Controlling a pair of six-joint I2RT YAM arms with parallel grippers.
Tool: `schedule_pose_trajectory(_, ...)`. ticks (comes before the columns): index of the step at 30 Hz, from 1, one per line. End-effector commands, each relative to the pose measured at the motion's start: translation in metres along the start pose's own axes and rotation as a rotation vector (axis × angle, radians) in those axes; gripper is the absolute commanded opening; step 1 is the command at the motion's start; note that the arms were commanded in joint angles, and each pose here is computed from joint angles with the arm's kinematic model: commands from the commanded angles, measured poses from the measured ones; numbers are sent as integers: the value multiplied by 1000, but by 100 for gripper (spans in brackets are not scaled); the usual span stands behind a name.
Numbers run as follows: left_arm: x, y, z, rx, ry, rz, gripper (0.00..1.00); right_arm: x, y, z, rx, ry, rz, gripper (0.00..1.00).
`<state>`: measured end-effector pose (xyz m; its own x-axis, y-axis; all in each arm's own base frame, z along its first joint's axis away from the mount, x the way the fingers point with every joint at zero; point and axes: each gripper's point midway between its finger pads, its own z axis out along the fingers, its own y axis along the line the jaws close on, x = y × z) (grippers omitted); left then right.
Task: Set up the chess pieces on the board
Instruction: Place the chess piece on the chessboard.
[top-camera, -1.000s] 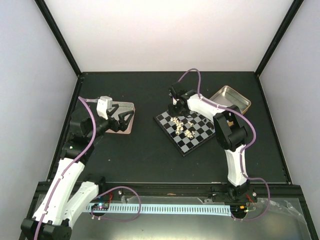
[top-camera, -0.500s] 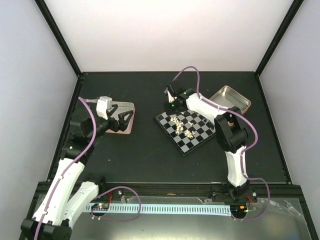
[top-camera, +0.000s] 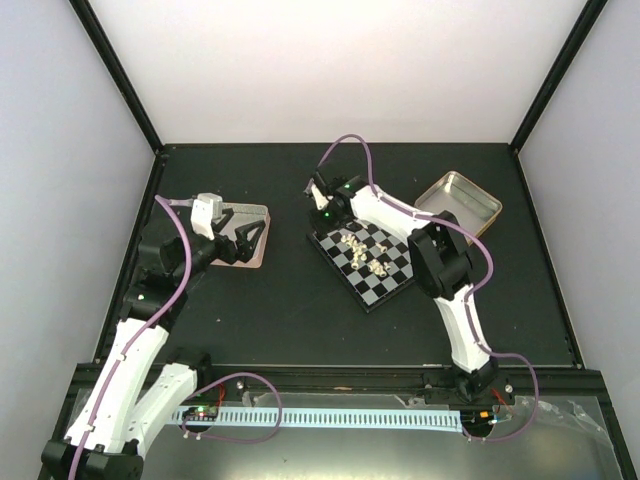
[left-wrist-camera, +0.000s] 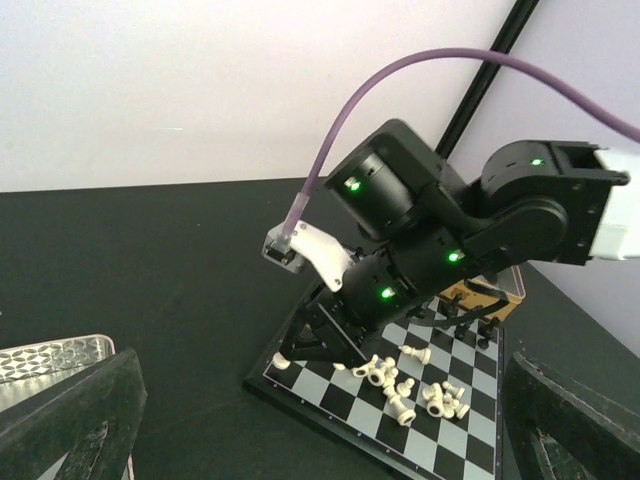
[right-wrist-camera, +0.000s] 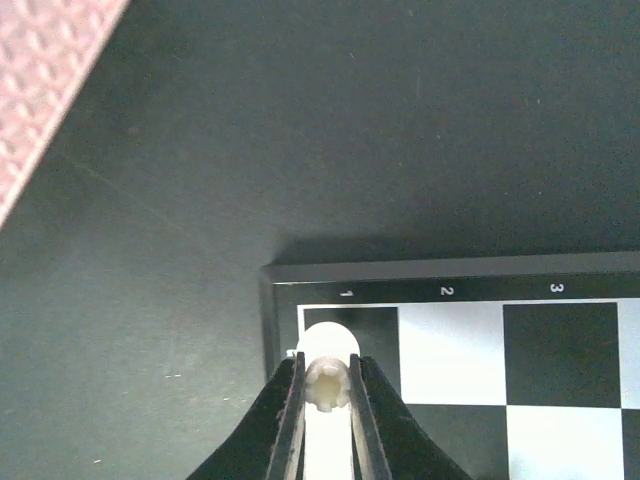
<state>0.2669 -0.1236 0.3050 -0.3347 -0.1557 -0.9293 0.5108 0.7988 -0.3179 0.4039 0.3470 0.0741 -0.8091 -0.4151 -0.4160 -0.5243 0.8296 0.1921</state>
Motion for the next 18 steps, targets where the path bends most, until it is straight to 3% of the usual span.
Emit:
schedule_pose_trajectory(1, -7, -3, -4, -4, -20, 24, 99, 3, -6, 2, 48, 53, -42, 11)
schedule_pose_trajectory(18, -6, -2, -3, -10, -17, 18, 99, 13, -5, 11, 34, 156, -107, 12)
